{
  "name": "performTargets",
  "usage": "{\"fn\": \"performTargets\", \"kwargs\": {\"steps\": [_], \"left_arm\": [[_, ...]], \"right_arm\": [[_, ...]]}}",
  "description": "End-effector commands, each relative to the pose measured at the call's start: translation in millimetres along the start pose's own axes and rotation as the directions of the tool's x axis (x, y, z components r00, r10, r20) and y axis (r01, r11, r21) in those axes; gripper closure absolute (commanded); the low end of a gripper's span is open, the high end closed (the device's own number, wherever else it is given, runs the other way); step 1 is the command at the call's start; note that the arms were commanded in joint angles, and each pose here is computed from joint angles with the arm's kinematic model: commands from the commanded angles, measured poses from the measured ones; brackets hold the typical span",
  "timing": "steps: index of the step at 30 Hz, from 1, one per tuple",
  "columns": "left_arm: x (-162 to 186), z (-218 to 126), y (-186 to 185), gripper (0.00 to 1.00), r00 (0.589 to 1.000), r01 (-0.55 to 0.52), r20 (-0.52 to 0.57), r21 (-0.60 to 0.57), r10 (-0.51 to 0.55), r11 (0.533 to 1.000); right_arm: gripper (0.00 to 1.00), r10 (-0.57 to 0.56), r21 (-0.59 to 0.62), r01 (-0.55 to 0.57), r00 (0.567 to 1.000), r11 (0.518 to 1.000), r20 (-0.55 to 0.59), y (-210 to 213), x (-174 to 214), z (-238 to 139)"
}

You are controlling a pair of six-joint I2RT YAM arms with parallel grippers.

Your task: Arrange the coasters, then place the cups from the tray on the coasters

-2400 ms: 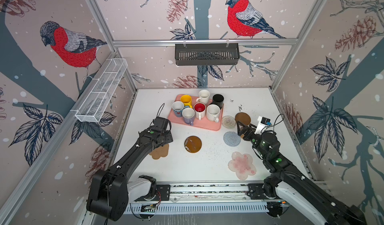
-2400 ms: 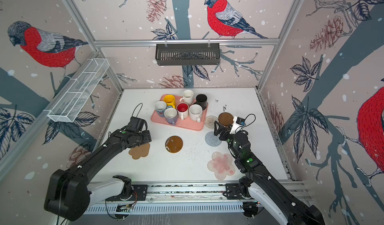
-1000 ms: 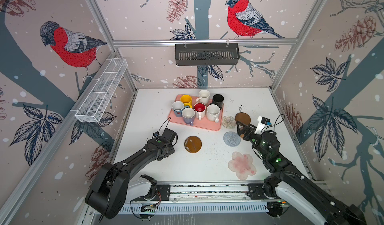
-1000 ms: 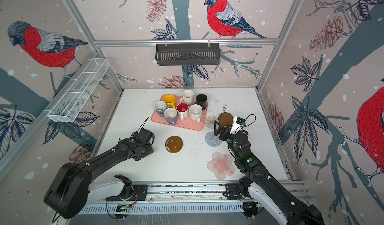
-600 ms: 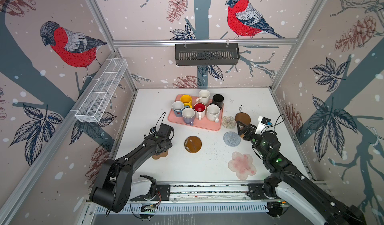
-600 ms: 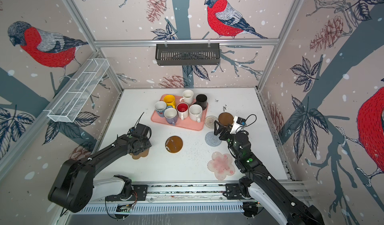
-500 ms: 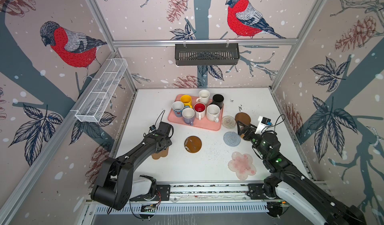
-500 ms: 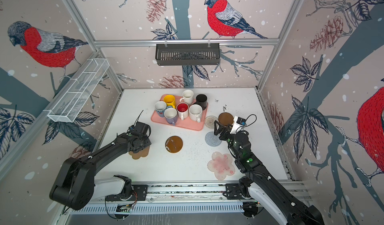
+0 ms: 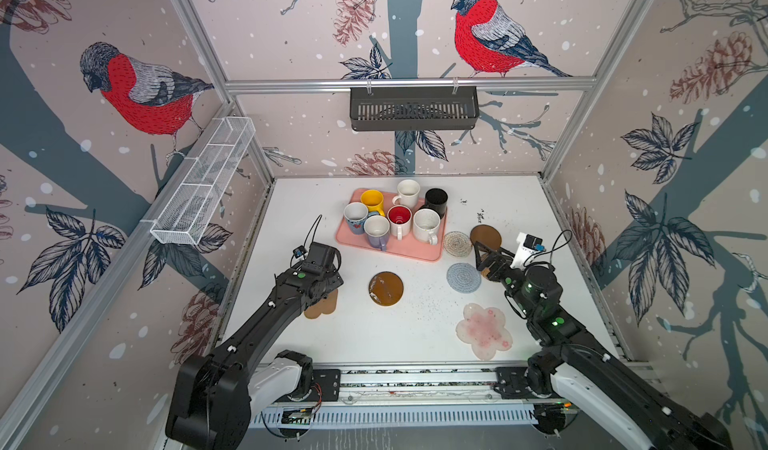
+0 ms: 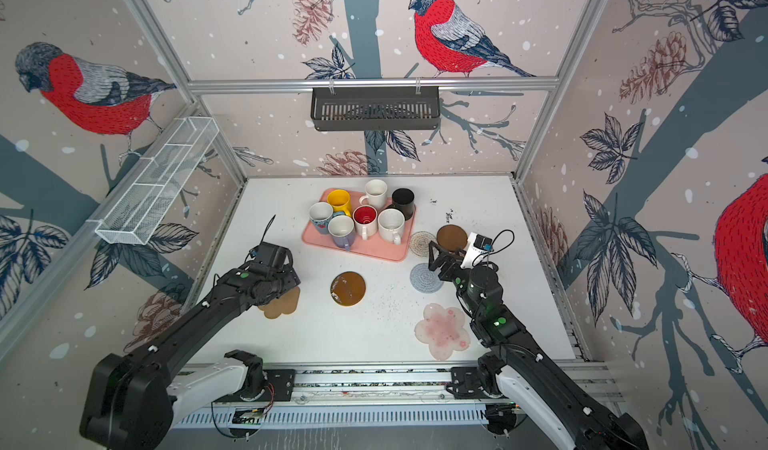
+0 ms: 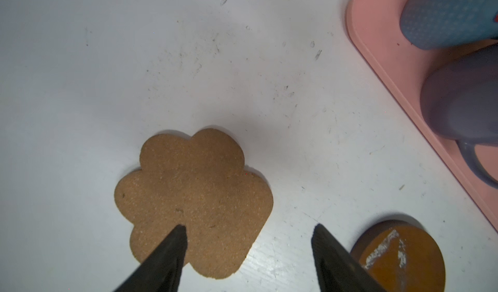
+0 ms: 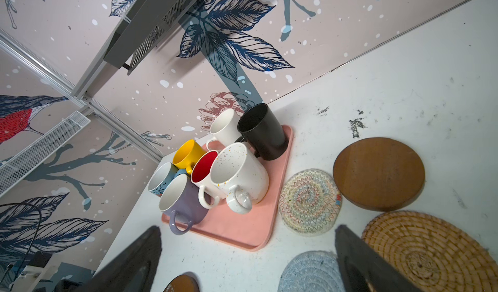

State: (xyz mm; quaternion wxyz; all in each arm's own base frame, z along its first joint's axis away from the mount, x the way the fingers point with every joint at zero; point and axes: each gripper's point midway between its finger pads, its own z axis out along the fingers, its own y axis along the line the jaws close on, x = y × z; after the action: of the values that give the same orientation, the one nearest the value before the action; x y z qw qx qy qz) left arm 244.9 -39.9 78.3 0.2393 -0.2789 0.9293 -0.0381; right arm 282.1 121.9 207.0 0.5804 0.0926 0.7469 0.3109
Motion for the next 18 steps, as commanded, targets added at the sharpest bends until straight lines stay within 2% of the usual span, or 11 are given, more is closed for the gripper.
{"fn": "performTargets", "kwargs": {"steps": [1,6,15,18], "left_arm": [[11,-3,4,0.20,0.999,0.024,-0.034,0.015,-0.024,1.000],[19,-3,15,0.09,0.995,0.080,-0.051,-0.018,-0.081,0.997],[41,1,25,0.12,0.983,0.148,-0.096,-0.066,-0.154,0.987],[45,1,31,0.18,0.982,0.163,-0.083,-0.087,-0.171,0.983]], "right_arm": [[0.00,0.008,-0.016,-0.008,1.000,1.000,0.018,4,-4,-1],[0.00,0.009,-0.021,-0.009,1.000,1.000,0.024,5,-6,-2],[0.01,0.011,-0.024,-0.010,0.999,1.000,0.030,5,-7,-4],[0.01,0.011,-0.026,-0.010,0.999,1.000,0.031,5,-8,-4]]}}
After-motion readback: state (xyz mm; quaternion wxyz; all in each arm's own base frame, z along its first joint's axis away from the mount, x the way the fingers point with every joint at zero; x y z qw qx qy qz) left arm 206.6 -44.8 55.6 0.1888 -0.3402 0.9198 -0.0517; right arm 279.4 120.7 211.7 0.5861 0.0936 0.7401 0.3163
